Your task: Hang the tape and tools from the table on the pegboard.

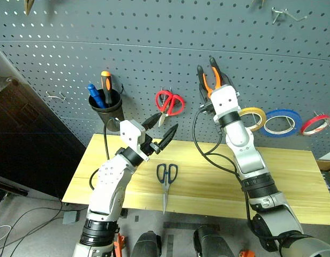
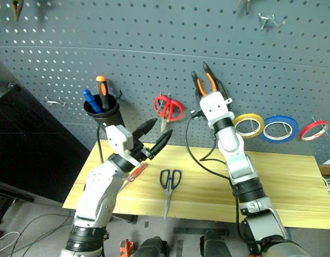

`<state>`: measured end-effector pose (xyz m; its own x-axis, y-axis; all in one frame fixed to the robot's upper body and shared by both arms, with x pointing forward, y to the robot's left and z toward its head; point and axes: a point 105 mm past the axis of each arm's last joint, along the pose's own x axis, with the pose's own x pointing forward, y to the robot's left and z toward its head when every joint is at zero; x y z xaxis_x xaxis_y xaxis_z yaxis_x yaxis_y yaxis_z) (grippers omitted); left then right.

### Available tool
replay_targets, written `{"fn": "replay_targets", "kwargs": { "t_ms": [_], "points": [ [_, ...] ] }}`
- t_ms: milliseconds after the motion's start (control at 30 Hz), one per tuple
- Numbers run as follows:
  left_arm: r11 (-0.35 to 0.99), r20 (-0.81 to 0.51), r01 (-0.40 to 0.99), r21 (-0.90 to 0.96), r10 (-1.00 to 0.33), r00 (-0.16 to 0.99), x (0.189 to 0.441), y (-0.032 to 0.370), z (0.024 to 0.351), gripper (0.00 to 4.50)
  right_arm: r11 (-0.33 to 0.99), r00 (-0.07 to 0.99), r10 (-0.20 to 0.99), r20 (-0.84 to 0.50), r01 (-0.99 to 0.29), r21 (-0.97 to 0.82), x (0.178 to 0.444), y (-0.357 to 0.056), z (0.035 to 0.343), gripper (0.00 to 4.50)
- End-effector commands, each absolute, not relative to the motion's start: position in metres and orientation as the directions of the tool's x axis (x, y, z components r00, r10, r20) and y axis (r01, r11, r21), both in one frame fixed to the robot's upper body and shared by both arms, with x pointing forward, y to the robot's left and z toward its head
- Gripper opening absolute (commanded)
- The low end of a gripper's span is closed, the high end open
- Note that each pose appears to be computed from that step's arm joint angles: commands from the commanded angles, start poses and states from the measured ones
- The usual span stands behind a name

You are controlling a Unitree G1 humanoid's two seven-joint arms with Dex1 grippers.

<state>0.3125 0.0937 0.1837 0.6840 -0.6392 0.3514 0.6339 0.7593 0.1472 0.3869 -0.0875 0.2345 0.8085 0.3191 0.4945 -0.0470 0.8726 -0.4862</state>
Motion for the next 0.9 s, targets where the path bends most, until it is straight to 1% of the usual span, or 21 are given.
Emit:
{"fn": "replay_targets", "kwargs": {
  "t_ms": [33,200,267,367,433,500,567,667,700,733,800,833,900],
  "points": [
    [0.762,0.373,0.632,0.142,-0.633,0.678,0.312,0.093,0.19,3.32,0.909,0.833,0.258,0.489,-0.038,-0.415,0.388,-0.099,0.236,3.0],
    [0.753,0.325,0.644,0.134,-0.647,0.69,0.313,0.091,0.18,3.32,0.948,0.917,0.219,0.332,-0.12,-0.294,0.392,-0.106,0.208,3.0],
    [0.752,0.284,0.646,0.132,-0.653,0.702,0.313,0.092,0.173,3.32,0.951,0.943,0.218,0.25,-0.149,-0.27,0.39,-0.108,0.197,3.74],
    [0.75,0.198,0.648,0.136,-0.661,0.723,0.315,0.095,0.156,3.32,0.951,0.968,0.227,0.105,-0.197,-0.239,0.385,-0.114,0.178,4.46],
    [0.748,0.137,0.652,0.127,-0.664,0.735,0.315,0.099,0.145,3.32,0.945,0.972,0.233,0.012,-0.224,-0.238,0.378,-0.12,0.166,4.46],
    [0.744,0.092,0.656,0.125,-0.668,0.739,0.315,0.101,0.137,3.32,0.939,0.97,0.239,-0.033,-0.24,-0.247,0.371,-0.125,0.161,4.46],
    [0.741,0.004,0.659,0.126,-0.665,0.747,0.315,0.104,0.122,3.32,0.922,0.954,0.284,-0.092,-0.298,-0.249,0.359,-0.125,0.155,4.46],
    [0.737,-0.159,0.664,0.125,-0.646,0.747,0.312,0.111,0.096,3.32,0.878,0.903,0.391,-0.18,-0.424,-0.22,0.338,-0.117,0.148,4.46],
    [0.738,-0.233,0.665,0.115,-0.631,0.74,0.31,0.114,0.083,3.32,0.854,0.872,0.44,-0.215,-0.48,-0.202,0.328,-0.112,0.144,4.46],
    [0.739,-0.323,0.665,0.107,-0.607,0.726,0.306,0.118,0.067,3.32,0.817,0.821,0.512,-0.254,-0.556,-0.151,0.315,-0.104,0.14,4.46],
    [0.736,-0.448,0.672,0.089,-0.573,0.687,0.296,0.121,0.044,3.32,0.719,0.694,0.657,-0.295,-0.694,-0.032,0.286,-0.087,0.137,4.46],
    [0.735,-0.5,0.673,0.082,-0.553,0.666,0.291,0.122,0.035,3.32,0.671,0.638,0.706,-0.305,-0.741,0.003,0.273,-0.082,0.137,4.46],
    [0.751,-0.575,0.657,0.066,-0.509,0.64,0.285,0.123,0.021,3.32,0.599,0.56,0.761,-0.329,-0.8,0.022,0.255,-0.078,0.138,4.46]
  ]
}}
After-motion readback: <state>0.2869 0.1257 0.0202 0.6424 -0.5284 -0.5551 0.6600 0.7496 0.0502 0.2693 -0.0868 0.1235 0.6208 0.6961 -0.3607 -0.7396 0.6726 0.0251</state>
